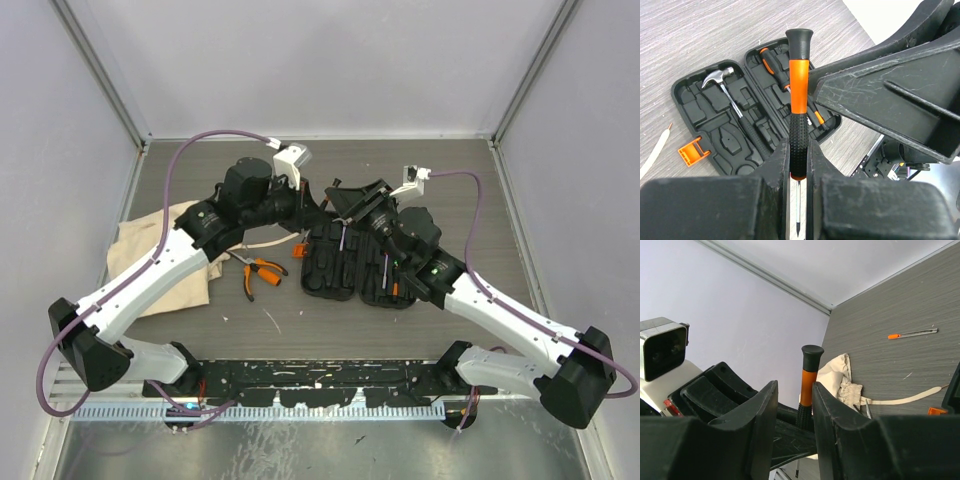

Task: Sort the tools into containers
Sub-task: Pick up the screwdriver from the center of the board.

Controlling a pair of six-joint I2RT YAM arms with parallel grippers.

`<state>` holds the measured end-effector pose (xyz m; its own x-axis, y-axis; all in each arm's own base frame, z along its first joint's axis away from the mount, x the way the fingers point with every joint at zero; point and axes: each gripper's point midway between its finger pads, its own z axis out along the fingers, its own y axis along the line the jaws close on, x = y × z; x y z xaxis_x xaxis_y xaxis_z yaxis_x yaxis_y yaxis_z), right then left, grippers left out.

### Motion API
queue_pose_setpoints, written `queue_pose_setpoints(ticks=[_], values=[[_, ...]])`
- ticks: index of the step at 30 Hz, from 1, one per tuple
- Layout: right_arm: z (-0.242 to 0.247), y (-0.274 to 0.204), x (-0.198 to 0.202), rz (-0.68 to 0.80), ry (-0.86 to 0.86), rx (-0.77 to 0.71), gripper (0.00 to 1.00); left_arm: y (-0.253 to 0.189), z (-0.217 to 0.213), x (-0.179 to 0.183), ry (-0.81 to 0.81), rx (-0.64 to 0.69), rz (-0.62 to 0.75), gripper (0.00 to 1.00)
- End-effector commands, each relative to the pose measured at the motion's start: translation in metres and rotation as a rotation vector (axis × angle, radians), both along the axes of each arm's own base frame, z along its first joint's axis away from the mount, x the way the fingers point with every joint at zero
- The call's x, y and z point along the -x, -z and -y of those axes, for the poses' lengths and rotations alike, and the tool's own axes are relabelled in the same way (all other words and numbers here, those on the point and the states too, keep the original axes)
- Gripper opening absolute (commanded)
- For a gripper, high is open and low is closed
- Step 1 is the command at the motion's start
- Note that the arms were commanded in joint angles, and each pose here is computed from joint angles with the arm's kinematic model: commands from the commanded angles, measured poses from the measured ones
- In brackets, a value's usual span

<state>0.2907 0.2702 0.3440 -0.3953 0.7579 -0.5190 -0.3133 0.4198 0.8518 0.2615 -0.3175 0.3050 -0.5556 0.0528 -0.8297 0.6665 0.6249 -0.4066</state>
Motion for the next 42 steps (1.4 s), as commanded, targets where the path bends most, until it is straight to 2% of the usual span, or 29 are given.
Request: queue_pose_setpoints(ticks=[1, 13, 20, 25, 28, 29, 30, 33, 35, 38, 42], values=[[0.001, -0.042, 0.005, 0.071, -0.014, -0.104, 0.38, -0.029, 0.007, 0.001, 0.021, 0.081, 0.065, 0.00], [-0.011, -0.023, 0.005, 0.021, -0.059, -0.074, 0.37, -0.037, 0.010, 0.006, 0.048, 0.110, 0.074, 0.00], [-0.018, -0.015, 0.004, 0.001, -0.080, -0.057, 0.40, -0.038, 0.005, 0.006, 0.031, 0.110, 0.085, 0.00], [-0.015, -0.017, 0.003, 0.008, -0.067, -0.065, 0.28, -0.034, 0.007, 0.007, 0.038, 0.105, 0.076, 0.00], [-0.013, -0.018, 0.004, 0.017, -0.060, -0.058, 0.12, -0.031, 0.007, 0.007, 0.039, 0.102, 0.071, 0.00], [-0.012, -0.018, 0.004, 0.019, -0.059, -0.054, 0.10, -0.031, 0.007, 0.006, 0.039, 0.101, 0.070, 0.00], [-0.011, -0.018, 0.004, 0.023, -0.055, -0.049, 0.07, -0.029, 0.007, 0.006, 0.039, 0.097, 0.065, 0.05], [-0.004, -0.017, 0.002, 0.034, -0.019, -0.002, 0.01, -0.028, 0.008, 0.008, 0.051, 0.092, 0.065, 0.32], [0.008, -0.014, -0.002, 0.035, 0.039, 0.059, 0.01, -0.028, 0.005, 0.008, 0.046, 0.087, 0.072, 0.45], [0.031, 0.000, -0.004, 0.011, 0.127, 0.178, 0.01, -0.026, 0.000, 0.008, 0.032, 0.068, 0.078, 0.55], [0.067, 0.023, -0.003, -0.030, 0.247, 0.357, 0.01, -0.013, -0.007, 0.005, 0.006, 0.011, 0.075, 0.59]])
